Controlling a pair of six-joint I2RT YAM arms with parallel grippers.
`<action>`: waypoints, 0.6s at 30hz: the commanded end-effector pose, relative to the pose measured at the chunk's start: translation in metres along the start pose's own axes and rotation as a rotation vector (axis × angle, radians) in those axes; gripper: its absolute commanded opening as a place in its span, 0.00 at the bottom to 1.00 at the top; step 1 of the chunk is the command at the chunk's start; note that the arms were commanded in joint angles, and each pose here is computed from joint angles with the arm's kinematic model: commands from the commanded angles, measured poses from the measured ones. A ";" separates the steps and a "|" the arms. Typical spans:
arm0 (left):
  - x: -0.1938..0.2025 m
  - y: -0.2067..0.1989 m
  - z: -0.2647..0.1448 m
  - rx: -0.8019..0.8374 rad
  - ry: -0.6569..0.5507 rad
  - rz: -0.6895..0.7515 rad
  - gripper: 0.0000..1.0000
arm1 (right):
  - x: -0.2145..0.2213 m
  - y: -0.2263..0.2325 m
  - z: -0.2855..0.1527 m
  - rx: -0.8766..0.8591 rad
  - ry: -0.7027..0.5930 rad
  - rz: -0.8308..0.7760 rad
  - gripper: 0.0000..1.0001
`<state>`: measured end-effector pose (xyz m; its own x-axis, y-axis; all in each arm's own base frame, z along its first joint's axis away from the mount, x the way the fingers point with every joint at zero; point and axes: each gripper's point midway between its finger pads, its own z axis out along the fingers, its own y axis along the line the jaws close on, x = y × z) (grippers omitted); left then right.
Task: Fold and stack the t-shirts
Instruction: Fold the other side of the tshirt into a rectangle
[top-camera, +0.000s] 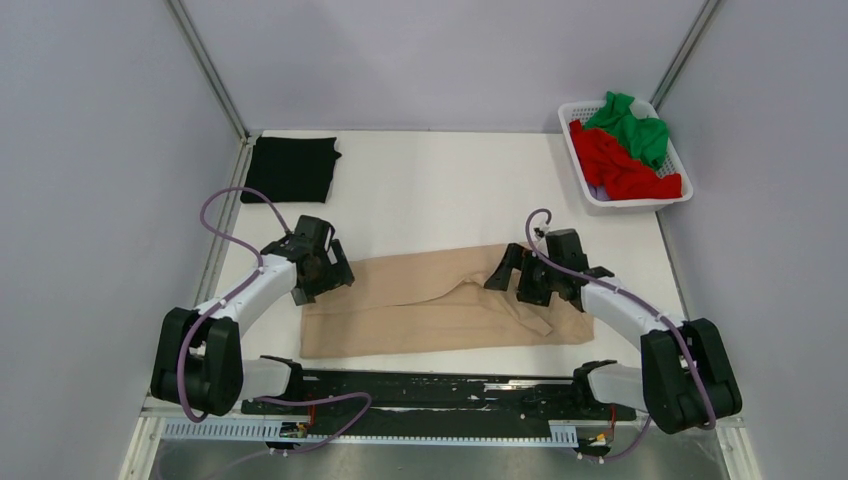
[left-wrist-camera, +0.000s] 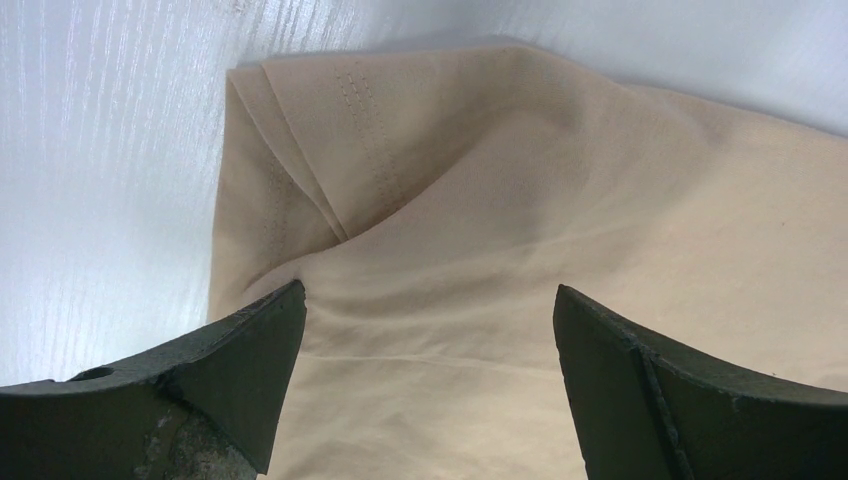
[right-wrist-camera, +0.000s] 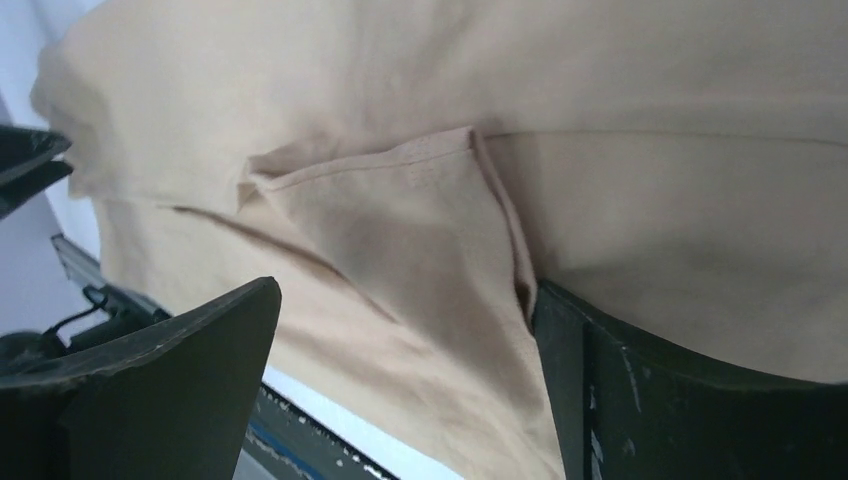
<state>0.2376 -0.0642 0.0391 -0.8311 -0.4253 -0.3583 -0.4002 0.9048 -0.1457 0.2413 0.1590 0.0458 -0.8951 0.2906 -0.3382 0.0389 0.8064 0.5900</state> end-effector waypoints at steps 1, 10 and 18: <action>-0.008 -0.004 0.000 0.009 -0.027 -0.001 1.00 | 0.020 0.037 -0.016 -0.212 0.056 -0.095 1.00; -0.008 -0.007 0.000 0.023 -0.020 -0.003 1.00 | 0.060 0.080 -0.037 -0.438 0.187 -0.194 1.00; -0.011 -0.003 -0.004 0.009 -0.040 -0.005 1.00 | 0.120 0.100 -0.049 -0.390 0.323 -0.335 1.00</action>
<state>0.2389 -0.0651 0.0379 -0.8316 -0.4254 -0.3571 -0.3991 0.9048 -0.1484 0.1308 0.2394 0.0825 -0.9477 -0.1102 -0.2996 -0.3064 0.5774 0.7568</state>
